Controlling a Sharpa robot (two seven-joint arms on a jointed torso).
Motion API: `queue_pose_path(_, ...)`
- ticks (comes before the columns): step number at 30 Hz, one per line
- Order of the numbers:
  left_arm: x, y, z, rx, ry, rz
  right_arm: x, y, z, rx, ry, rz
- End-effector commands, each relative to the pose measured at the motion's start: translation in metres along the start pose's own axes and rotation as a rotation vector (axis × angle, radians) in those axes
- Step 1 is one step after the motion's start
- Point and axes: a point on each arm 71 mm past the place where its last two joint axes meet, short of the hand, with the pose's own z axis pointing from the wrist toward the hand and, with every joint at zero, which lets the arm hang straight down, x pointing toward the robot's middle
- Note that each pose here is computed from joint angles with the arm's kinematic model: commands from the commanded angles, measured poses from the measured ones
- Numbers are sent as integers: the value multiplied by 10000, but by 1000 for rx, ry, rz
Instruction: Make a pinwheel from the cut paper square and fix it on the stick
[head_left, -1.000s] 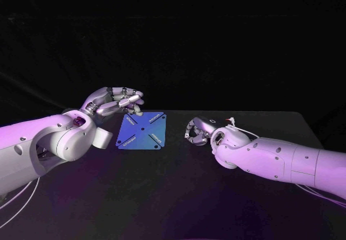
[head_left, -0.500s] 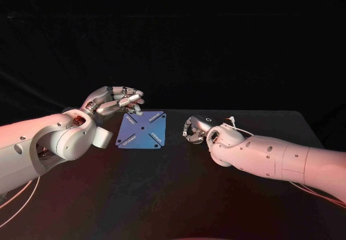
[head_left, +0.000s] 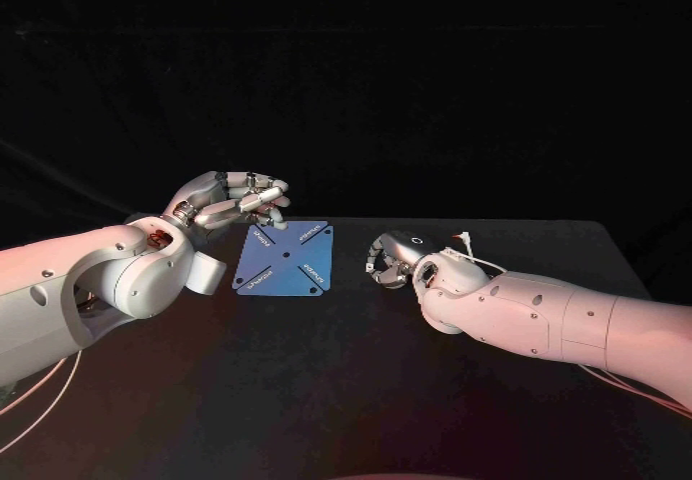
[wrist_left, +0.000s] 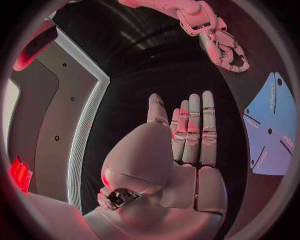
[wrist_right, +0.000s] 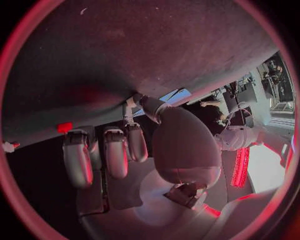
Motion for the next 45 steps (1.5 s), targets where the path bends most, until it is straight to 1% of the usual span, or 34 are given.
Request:
queue_pose_path(1,19,-8,4,5,18,-5,15,-2,-7,-6,0,-16)
queue_pose_path(12,5,-4,2,2,15,-4,5,4,-22,-20,-11,-9)
queue_pose_path(17,-1,-2,1,0,15,-4,-16,-19,-52,-21,-30,-1)
queue_pose_path(20,-8,0,-2,-1,13,-4,-48,-39,-103,-29,-59,15)
queue_pose_path(24,-27,4,-6,-3,9,-2,-112,-73,-212,-43,-103,58)
queue_pose_path(27,-37,7,-5,-4,7,-1,-165,-114,-298,-46,-118,104)
queue_pose_path(30,-46,14,-3,-4,6,-1,-259,-189,-435,-56,-123,168)
queue_pose_path(32,-54,23,-4,-5,5,-1,-358,-283,-544,-59,-118,217)
queue_pose_path(37,-70,46,-4,-8,1,1,-509,-537,-698,-42,-112,260)
queue_pose_path(41,-71,64,3,-10,2,0,-569,-754,-749,-6,-112,268)
queue_pose_path(45,-66,76,12,-12,3,-1,-578,-912,-736,26,-114,264)
